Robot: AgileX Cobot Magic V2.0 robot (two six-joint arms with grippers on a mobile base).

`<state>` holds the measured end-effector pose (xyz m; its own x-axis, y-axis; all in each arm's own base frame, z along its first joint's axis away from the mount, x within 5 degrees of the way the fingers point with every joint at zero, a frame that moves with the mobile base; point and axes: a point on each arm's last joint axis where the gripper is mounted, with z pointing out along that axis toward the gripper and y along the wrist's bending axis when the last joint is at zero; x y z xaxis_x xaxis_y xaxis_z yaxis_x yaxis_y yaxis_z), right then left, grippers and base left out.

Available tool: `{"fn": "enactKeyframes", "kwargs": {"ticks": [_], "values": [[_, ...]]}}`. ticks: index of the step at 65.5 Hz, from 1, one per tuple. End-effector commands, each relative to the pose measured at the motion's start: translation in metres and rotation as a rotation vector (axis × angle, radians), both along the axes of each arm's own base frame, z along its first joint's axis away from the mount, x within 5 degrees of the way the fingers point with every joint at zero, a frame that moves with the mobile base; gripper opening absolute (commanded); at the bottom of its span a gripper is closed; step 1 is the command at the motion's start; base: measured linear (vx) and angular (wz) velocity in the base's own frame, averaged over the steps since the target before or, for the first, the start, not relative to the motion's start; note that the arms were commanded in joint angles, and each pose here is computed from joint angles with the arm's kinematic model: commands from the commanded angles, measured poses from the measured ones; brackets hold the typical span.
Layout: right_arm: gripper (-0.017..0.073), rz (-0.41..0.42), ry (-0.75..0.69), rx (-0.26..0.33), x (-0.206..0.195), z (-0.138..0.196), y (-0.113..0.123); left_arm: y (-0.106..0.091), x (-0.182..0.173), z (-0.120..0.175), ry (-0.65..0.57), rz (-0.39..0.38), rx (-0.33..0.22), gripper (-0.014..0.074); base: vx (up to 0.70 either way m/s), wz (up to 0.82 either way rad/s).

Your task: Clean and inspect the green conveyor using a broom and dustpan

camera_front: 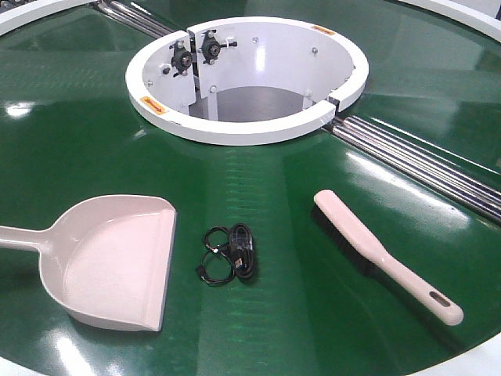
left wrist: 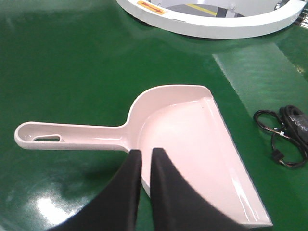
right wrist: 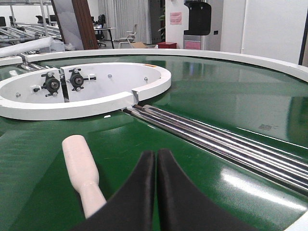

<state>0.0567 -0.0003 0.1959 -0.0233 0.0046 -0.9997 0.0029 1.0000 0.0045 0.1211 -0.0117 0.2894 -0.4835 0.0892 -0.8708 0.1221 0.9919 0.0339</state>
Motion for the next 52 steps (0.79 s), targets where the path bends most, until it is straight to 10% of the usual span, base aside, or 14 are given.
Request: {"fn": "enactKeyframes", "kwargs": {"ticks": [1,19,33,52], "values": [[-0.0008,-0.005,-0.082,-0.009,-0.001,0.006,0.0,-0.001,0.005,0.016,-0.089,0.004,-0.02,0.0137,0.0,0.0],[-0.0008,-0.005,-0.082,-0.009,-0.001,0.006,0.0,-0.001,0.005,0.017,-0.093,0.004,-0.02,0.0511,0.0,0.0],[-0.0008,-0.005,-0.082,-0.009,-0.001,0.006,0.0,-0.001,0.005,0.021,-0.109,0.001,-0.012,0.0575,0.0,0.0],[-0.0008,-0.006,-0.082,-0.01,-0.001,0.006,0.0,0.005,0.033,0.075,0.054,-0.172,0.444,0.0575,0.0,0.0]]}}
